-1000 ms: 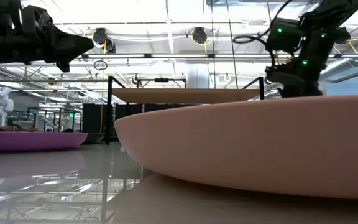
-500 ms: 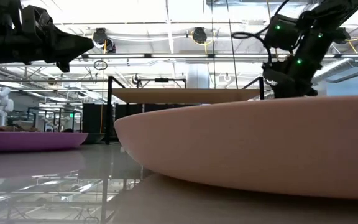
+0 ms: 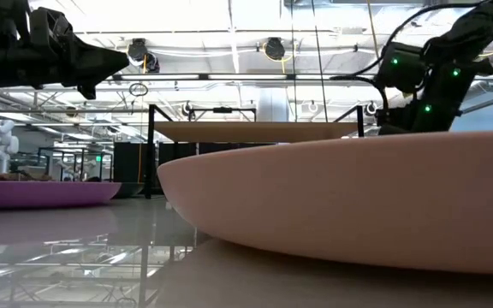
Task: Place and stack plates onto a shelf
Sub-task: Put the top pink plate on the shelf
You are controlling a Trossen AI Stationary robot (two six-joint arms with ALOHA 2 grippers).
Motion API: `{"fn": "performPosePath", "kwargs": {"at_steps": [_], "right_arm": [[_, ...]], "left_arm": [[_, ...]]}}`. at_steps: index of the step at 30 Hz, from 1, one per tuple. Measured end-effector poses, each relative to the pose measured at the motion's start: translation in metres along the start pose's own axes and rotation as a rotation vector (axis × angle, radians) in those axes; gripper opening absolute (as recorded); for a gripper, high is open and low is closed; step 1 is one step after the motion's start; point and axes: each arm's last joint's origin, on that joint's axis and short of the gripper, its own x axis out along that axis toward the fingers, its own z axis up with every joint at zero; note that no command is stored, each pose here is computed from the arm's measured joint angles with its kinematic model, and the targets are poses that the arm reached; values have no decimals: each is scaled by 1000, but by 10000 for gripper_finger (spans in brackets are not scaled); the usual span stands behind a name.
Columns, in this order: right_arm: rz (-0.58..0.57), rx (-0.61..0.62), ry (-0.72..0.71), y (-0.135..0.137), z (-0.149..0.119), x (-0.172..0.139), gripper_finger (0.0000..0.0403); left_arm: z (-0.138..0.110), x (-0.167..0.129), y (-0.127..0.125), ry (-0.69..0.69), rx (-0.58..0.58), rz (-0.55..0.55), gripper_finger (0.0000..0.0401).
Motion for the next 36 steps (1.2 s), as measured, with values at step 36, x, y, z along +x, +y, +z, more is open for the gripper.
{"fn": "performPosePath", "kwargs": {"at_steps": [36], "right_arm": [[54, 40, -310, -7, 2, -13, 1]], "left_arm": [[0, 0, 0, 0, 0, 0, 77]]}}
